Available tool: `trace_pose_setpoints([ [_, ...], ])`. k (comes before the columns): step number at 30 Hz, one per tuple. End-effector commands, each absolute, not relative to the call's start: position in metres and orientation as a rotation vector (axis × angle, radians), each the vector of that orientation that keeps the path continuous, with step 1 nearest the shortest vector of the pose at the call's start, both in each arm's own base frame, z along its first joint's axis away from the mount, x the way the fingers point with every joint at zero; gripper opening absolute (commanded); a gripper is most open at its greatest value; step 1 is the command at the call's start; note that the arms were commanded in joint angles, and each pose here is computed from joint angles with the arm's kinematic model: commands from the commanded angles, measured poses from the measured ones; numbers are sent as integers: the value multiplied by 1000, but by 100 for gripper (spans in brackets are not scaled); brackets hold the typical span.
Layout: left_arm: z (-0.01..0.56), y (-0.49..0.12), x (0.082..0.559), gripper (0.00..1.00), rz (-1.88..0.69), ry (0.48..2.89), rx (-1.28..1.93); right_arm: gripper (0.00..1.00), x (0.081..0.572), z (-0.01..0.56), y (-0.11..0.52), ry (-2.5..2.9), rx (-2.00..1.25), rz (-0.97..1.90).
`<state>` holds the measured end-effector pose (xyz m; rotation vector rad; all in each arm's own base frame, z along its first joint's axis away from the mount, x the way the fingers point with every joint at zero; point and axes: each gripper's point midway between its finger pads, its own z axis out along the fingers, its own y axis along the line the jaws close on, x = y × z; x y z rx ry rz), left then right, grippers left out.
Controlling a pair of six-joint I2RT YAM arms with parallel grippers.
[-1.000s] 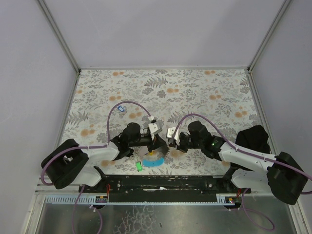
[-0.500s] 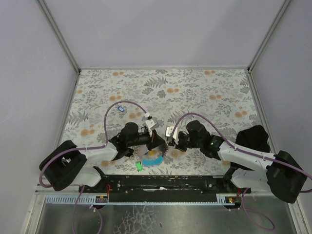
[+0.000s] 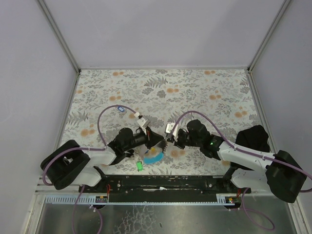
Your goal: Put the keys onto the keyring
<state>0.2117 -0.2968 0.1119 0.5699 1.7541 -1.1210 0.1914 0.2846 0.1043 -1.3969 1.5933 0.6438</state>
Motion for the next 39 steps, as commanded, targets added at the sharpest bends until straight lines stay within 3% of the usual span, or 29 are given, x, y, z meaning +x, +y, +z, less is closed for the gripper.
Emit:
trace_pose_setpoints([
  [1,158,-290,245,0,-1093,1569,370,0,192,123,293,1557,-1359,663],
  [8,169,-284,250,1,-1061,1527,341,0,198,143,297,1473,-1341,641],
  [19,180,-264,243,26,-891,1443,490,0,212,182,303,1334,-1311,570],
  [39,177,-271,232,45,-775,1356,794,0,202,200,299,1218,-1467,514],
])
